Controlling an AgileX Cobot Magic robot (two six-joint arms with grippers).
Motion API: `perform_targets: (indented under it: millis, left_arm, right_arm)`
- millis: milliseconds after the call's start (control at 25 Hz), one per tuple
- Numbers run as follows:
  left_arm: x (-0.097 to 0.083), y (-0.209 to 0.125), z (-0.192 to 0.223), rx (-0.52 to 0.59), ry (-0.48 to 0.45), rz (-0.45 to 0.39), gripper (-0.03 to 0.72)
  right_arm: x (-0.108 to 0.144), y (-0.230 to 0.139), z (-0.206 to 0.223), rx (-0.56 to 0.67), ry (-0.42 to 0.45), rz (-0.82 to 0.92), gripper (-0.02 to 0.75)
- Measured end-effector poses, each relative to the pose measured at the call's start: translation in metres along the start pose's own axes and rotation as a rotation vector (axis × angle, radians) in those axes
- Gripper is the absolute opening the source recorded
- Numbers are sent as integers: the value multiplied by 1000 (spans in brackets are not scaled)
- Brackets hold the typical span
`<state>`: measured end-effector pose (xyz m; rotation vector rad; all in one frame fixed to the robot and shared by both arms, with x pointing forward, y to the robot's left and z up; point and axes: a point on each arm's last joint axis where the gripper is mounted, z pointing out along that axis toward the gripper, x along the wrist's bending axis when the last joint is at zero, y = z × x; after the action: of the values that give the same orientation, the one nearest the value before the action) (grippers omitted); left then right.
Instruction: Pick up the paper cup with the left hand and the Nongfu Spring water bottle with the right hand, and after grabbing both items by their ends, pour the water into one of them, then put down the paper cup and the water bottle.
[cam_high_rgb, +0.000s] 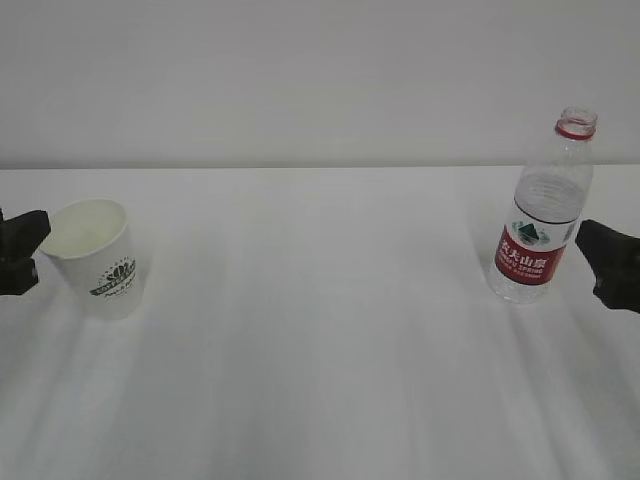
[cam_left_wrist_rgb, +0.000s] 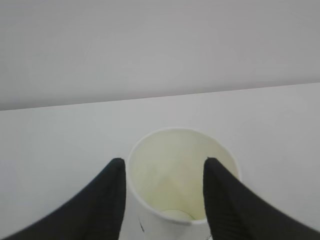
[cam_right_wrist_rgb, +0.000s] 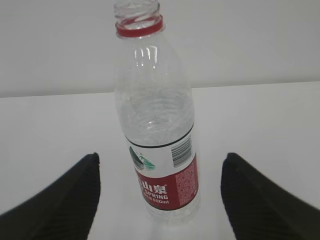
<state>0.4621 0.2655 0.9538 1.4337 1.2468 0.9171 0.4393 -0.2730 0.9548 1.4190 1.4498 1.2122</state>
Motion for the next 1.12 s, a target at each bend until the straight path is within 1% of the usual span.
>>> perform_targets:
  millis: [240,360,600,760,920,1120]
  left_arm:
    - [-2,-11,8,12,-33,15,371]
    - [-3,-13,8,-11,-48,18,371]
    - [-6,-17,10,-3,-80,37,371]
    - [-7,-21,3,-26,-88,31,371]
    - [-8,-31,-12,-25,-95,20,371]
    - [-8,-47,-28,34,-92,10,371]
  right_arm:
    - [-2,-21,4,-25,3,4,568]
    - [-3,-33,5,-28,2,11,568]
    - [-6,-57,10,81,-10,15,568]
    - [-6,-59,11,88,-11,17,568]
    - [-6,-58,11,84,-10,17,568]
    - [-6,-58,11,82,-10,18,568]
